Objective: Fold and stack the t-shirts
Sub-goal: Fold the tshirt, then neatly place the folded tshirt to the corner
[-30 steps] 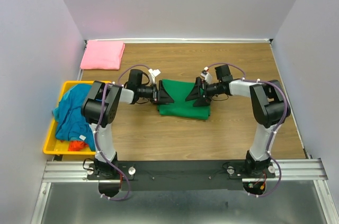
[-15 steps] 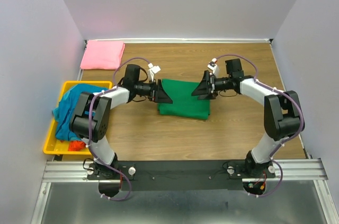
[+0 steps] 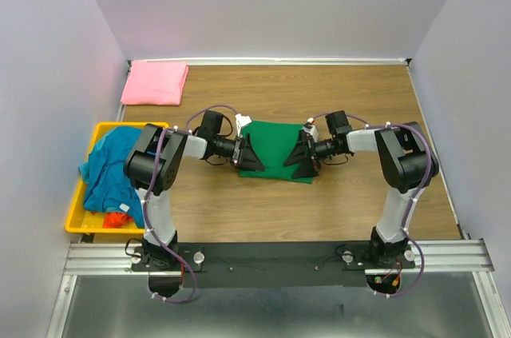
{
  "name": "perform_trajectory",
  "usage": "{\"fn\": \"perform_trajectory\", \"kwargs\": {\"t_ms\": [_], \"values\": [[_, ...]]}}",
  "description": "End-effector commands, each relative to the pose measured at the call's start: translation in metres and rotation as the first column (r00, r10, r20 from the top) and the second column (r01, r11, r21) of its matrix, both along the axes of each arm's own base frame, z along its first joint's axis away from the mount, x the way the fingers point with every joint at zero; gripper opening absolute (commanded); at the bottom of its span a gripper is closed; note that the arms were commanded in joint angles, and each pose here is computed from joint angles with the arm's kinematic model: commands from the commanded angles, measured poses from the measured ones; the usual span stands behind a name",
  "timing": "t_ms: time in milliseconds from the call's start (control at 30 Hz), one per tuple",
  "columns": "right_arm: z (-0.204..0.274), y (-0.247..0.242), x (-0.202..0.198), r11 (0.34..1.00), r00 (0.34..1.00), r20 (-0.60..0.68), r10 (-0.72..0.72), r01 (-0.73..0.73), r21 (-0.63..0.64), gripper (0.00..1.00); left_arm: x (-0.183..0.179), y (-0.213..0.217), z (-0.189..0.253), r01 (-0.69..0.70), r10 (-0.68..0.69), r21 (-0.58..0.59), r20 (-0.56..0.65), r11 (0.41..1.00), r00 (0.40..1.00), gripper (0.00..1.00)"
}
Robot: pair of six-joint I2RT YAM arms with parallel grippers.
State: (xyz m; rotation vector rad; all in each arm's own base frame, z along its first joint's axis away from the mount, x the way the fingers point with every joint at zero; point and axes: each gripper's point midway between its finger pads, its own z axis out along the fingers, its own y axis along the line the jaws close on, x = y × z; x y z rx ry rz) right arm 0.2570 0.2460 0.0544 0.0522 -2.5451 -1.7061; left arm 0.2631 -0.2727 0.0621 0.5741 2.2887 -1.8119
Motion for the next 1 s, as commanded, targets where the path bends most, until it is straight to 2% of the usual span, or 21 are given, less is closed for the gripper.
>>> {"fn": "perform_trajectory", "kwargs": {"t_ms": [0,167,267,400,433,467,500,567,600,667,767,800,867,900,967], "values": [[-0.046,-0.028,0.009,0.991,0.996,-0.044,-0.083,0.078,-0.11,1.0,0.003,0.028,-0.051,-0.095,0.105,0.116,-0.084,0.989,0.991,0.95],[-0.064,-0.049,0.013,0.974,0.994,-0.018,-0.11,0.104,-0.201,1.0,0.002,0.038,-0.058,-0.076,0.087,0.15,-0.072,0.986,0.994,0.95],[-0.058,-0.054,0.019,0.97,0.995,0.028,-0.092,0.096,-0.221,1.0,0.01,0.045,-0.054,-0.075,0.078,0.158,-0.017,0.985,0.997,0.95],[-0.012,-0.052,0.044,0.979,0.978,0.209,-0.02,0.062,-0.195,1.0,0.045,0.052,-0.005,-0.05,0.012,0.175,0.213,0.983,0.977,0.95],[0.007,-0.052,0.056,0.982,0.959,0.283,0.012,0.043,-0.186,1.0,0.055,0.055,0.004,-0.04,-0.025,0.192,0.327,0.981,0.945,0.95],[0.019,-0.051,0.062,0.982,0.944,0.328,0.027,0.037,-0.187,1.0,0.063,0.057,0.015,-0.055,-0.033,0.214,0.384,0.975,0.923,0.95],[0.031,-0.051,0.069,0.981,0.928,0.37,0.037,0.037,-0.191,1.0,0.078,0.061,0.043,-0.098,-0.02,0.218,0.482,0.971,0.876,0.95],[0.06,-0.054,0.085,0.976,0.882,0.468,0.059,0.046,-0.211,1.0,0.096,0.072,0.065,-0.178,-0.005,0.251,0.591,0.951,0.806,0.95],[0.066,-0.056,0.088,0.966,0.864,0.497,0.079,0.057,-0.252,1.0,0.112,0.08,0.094,-0.254,0.018,0.249,0.68,0.935,0.733,0.95],[0.083,-0.056,0.101,0.955,0.806,0.581,0.115,0.071,-0.287,1.0,0.126,0.089,0.136,-0.335,0.059,0.211,0.763,0.918,0.643,0.95],[0.094,-0.046,0.112,0.907,0.698,0.677,0.233,0.096,-0.41,0.99,0.144,0.112,0.168,-0.451,0.109,0.19,0.822,0.872,0.559,0.95],[0.095,-0.028,0.106,0.894,0.657,0.694,0.296,0.066,-0.444,0.98,0.154,0.123,0.189,-0.528,0.146,0.164,0.856,0.833,0.496,0.95],[0.096,-0.018,0.115,0.843,0.573,0.723,0.386,0.099,-0.529,0.96,0.166,0.144,0.219,-0.606,0.201,0.094,0.894,0.79,0.401,0.95],[0.096,0.004,0.108,0.83,0.528,0.728,0.438,0.072,-0.552,0.95,0.17,0.151,0.226,-0.633,0.226,0.081,0.893,0.77,0.389,0.95],[0.091,0.015,0.113,0.777,0.474,0.719,0.508,0.109,-0.62,0.9,0.178,0.167,0.233,-0.666,0.233,0.095,0.892,0.74,0.386,0.95]]}}
